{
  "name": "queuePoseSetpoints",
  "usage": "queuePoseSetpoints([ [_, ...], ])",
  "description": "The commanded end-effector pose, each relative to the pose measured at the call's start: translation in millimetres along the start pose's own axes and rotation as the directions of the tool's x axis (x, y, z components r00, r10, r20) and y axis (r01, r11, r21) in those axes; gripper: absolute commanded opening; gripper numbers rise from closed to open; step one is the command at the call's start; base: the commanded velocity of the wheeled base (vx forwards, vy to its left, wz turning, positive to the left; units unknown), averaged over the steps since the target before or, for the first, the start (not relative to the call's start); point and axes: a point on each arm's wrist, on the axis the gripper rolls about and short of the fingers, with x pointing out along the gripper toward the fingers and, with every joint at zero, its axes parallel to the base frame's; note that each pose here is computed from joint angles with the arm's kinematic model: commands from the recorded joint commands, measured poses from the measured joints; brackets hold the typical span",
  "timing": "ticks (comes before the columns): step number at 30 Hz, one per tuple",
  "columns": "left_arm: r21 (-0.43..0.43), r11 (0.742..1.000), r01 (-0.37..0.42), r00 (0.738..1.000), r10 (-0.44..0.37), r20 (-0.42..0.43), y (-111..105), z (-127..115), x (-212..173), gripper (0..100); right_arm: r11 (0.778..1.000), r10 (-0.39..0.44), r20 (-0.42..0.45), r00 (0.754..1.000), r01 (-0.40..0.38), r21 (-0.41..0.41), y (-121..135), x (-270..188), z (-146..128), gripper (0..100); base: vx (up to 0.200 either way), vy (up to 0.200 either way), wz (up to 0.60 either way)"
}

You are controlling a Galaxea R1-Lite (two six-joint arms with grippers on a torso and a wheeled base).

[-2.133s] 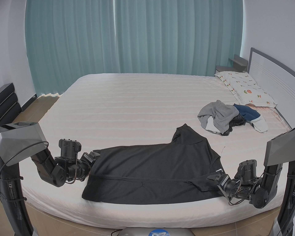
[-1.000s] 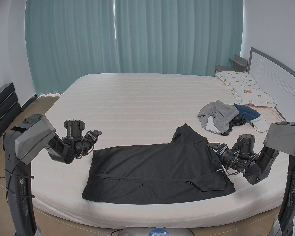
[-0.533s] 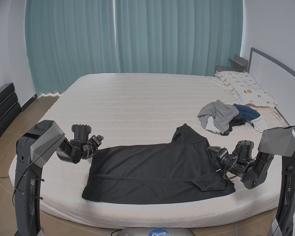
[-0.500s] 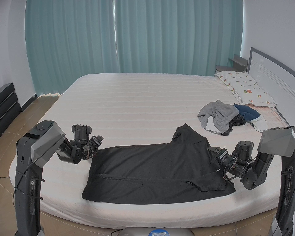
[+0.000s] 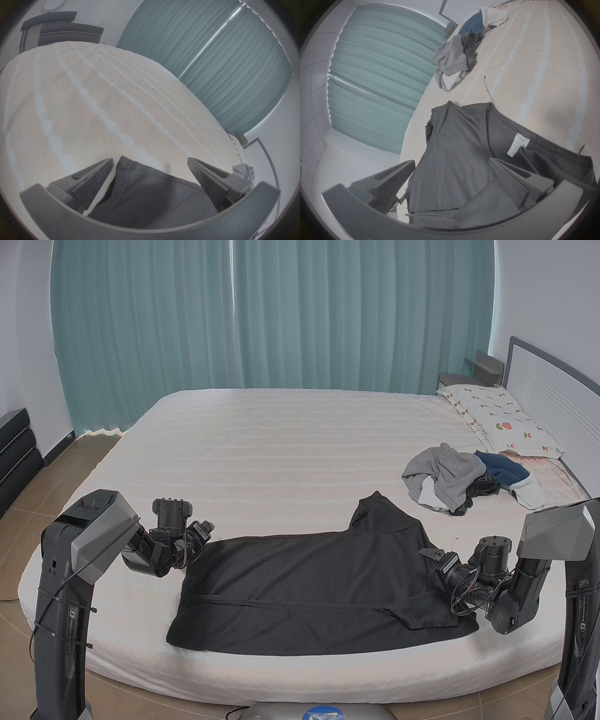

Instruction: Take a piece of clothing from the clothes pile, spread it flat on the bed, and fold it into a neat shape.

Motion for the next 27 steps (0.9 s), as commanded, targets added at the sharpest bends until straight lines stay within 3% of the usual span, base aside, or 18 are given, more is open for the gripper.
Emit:
queuePoseSetpoints([
  [1, 0.007, 1.000, 0.002, 1.000, -0.002, 0.000, 1, -2, 5, 0, 1.000, -0.004, -0.003, 1.000, 0.004, 0.000, -1, 0, -1, 100, 0.000, 0.000, 0.00],
  [6, 0.007, 1.000, -0.005, 1.000, 0.005, 0.004, 2, -2, 3, 0, 1.000, 0.005, 0.018, 1.000, -0.004, -0.012, 3, 1, 1, 100, 0.000, 0.000, 0.00],
  [13, -0.017, 1.000, -0.020, 0.998, 0.021, 0.055, 5, 1, -8, 0, 0.992, 0.056, 0.067, 0.996, -0.048, -0.113, 25, 16, 19, 100, 0.000, 0.000, 0.00],
  [19, -0.031, 0.998, 0.047, 0.993, -0.044, 0.108, 2, 7, -21, 0, 0.932, 0.022, 0.068, 0.997, 0.004, -0.364, 25, 48, 37, 100, 0.000, 0.000, 0.00],
  [21, -0.032, 0.998, 0.051, 0.993, -0.047, 0.109, 2, 7, -22, 0, 0.921, 0.044, 0.084, 0.996, -0.008, -0.388, 30, 56, 46, 100, 0.000, 0.000, 0.00],
  [27, -0.035, 0.997, 0.063, 0.993, -0.059, 0.099, 2, 8, -22, 0, 0.915, -0.033, 0.025, 0.999, 0.040, -0.402, 45, 100, 75, 100, 0.000, 0.000, 0.00],
])
